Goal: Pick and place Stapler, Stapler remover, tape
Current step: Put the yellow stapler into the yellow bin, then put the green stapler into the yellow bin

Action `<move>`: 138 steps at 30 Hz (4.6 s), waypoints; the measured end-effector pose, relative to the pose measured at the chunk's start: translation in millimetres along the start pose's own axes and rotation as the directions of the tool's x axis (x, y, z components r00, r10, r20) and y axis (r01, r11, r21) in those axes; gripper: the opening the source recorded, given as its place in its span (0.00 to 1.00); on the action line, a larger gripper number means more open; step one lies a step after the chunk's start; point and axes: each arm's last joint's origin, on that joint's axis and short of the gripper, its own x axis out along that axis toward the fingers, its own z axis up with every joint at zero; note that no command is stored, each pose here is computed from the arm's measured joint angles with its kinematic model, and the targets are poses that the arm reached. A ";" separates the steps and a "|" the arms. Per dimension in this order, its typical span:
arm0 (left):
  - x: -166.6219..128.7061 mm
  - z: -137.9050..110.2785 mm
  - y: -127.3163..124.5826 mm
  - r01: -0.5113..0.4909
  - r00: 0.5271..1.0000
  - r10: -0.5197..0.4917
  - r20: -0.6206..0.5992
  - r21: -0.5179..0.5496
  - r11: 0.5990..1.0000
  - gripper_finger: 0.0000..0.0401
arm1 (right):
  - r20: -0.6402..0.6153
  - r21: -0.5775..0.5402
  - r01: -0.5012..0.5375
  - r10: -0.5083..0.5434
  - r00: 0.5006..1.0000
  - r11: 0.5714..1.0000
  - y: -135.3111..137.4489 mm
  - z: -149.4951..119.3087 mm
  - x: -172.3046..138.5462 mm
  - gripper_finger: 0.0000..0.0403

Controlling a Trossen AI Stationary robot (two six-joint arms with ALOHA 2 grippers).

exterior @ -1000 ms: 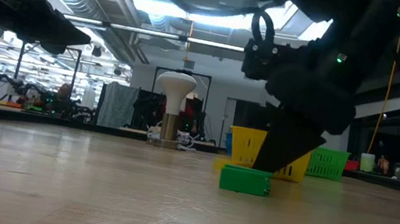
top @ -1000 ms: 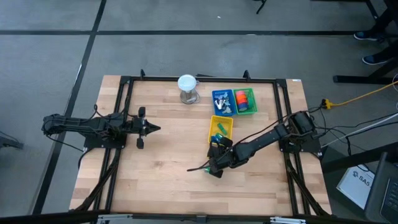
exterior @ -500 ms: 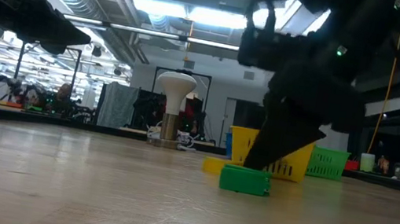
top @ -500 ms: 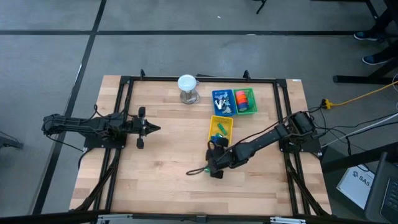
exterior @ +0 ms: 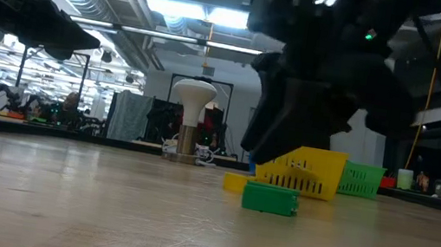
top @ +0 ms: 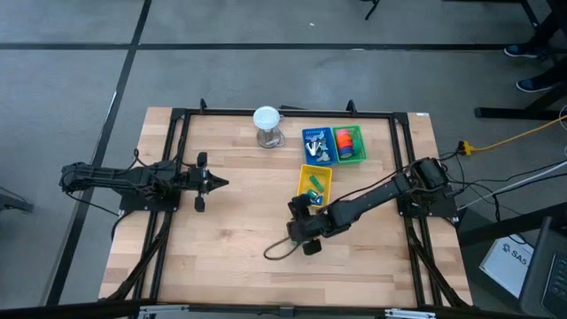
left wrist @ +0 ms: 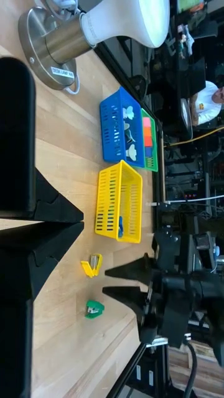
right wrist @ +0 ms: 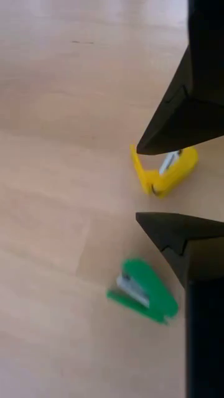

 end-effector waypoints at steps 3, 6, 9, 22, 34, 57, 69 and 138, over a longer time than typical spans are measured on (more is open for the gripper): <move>0.0 0.0 0.0 0.000 1.000 0.000 0.000 0.000 1.000 0.00 | 0.001 0.053 -0.008 0.008 1.000 0.999 -9.3 0.2 3.0 0.41; 0.0 0.0 0.0 0.000 1.000 0.000 0.000 0.000 1.000 0.00 | -0.003 0.092 -0.002 0.002 1.000 0.996 -16.0 -0.3 5.0 0.41; 0.0 0.0 0.0 0.000 1.000 0.000 0.000 0.000 1.000 0.00 | -0.002 0.189 -0.001 0.001 1.000 0.982 -19.6 -0.4 6.1 0.41; 0.0 0.0 0.0 0.000 1.000 0.000 0.000 0.000 1.000 0.00 | 0.031 0.563 -0.041 0.028 0.999 0.826 -21.7 2.3 22.1 0.41; 0.0 0.0 0.0 0.000 1.000 0.000 0.000 0.000 1.000 0.00 | -0.014 0.567 -0.021 0.036 0.999 0.823 -19.6 -3.0 28.6 0.38; 0.0 0.0 0.0 0.000 1.000 0.000 0.000 0.000 1.000 0.00 | -0.042 0.611 -0.011 0.047 0.998 0.792 -17.0 -7.1 28.7 0.02; 0.0 0.0 0.0 0.000 1.000 0.000 0.000 0.000 1.000 0.00 | 0.078 0.491 -0.110 0.082 0.994 0.864 -13.6 22.8 1.0 0.01; 0.0 0.0 0.0 0.000 1.000 0.000 0.000 0.000 1.000 0.00 | 0.132 0.657 0.061 -0.195 0.972 0.751 -62.6 -71.2 -49.1 0.30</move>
